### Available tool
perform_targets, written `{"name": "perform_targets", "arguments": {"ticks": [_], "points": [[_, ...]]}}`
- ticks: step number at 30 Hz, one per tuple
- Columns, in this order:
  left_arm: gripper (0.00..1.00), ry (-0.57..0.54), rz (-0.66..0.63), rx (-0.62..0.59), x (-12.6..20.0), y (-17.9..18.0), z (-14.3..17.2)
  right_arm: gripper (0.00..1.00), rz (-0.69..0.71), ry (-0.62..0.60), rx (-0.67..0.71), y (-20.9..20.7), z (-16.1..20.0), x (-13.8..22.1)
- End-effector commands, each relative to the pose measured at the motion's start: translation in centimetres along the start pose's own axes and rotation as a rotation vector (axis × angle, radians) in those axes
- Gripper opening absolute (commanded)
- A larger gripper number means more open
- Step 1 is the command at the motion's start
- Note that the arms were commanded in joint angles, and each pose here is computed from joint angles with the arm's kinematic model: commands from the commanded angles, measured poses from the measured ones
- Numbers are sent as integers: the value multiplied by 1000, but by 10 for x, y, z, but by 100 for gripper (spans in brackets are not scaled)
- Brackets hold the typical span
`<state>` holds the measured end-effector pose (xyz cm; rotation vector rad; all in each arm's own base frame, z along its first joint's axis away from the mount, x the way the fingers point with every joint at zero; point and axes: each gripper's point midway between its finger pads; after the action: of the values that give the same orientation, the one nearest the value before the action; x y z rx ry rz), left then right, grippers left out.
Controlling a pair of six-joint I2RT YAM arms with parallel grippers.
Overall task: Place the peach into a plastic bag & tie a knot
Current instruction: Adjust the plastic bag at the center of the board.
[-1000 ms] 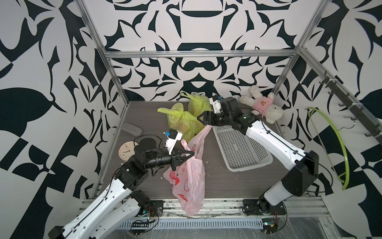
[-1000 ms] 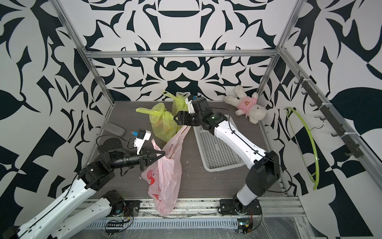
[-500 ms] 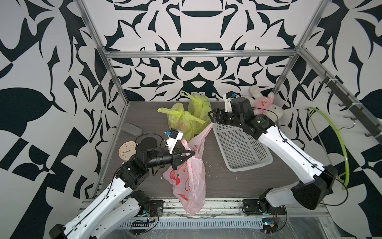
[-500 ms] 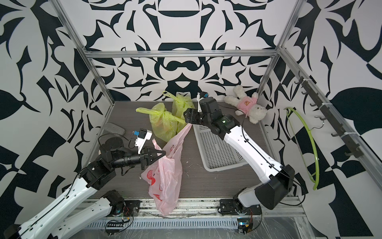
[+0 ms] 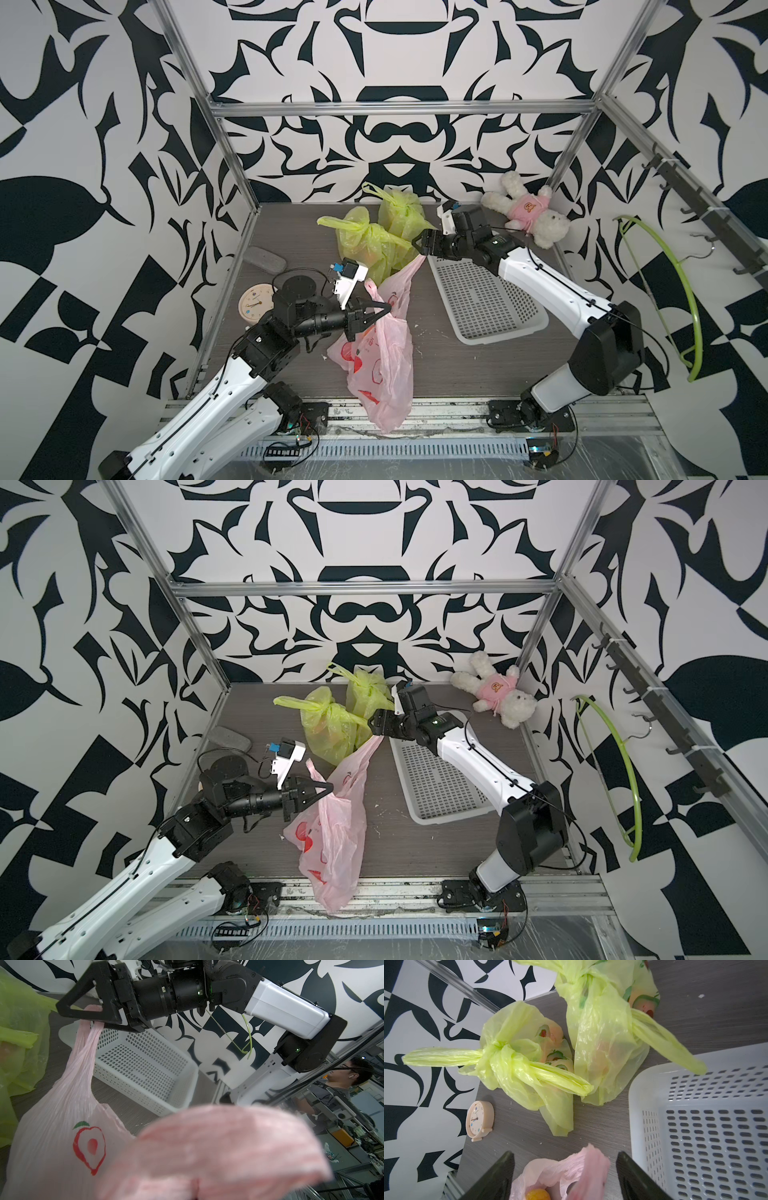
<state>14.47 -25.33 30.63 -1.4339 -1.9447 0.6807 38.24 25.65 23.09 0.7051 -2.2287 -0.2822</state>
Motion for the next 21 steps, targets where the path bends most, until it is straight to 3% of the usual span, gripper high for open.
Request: {"name": "perform_targets", "arguments": {"ticks": [1,5,12,18,21], "points": [[0,2,14,-8,2,-4,-1,77,-103,-104,17,22,-28,11],[0,7,20,-8,1,-6,-1,68,-126,-92,4,21,-26,1],[0,12,19,-5,3,-7,0,39,-153,-87,-1,21,-26,-5],[0,0,3,-8,8,-8,0,0,-150,-77,13,23,-32,-6],[0,-27,-42,-33,16,-6,-4,0,-152,-104,39,30,-39,16]]}}
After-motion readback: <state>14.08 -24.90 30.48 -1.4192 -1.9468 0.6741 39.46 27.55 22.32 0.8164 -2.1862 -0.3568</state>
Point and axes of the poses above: each gripper's point midway between its finger pads, its own x axis back along the fingers, its own y axis along the line the jaws close on, z = x × y, and after that the axes turned 13 degrees about x, right-handed
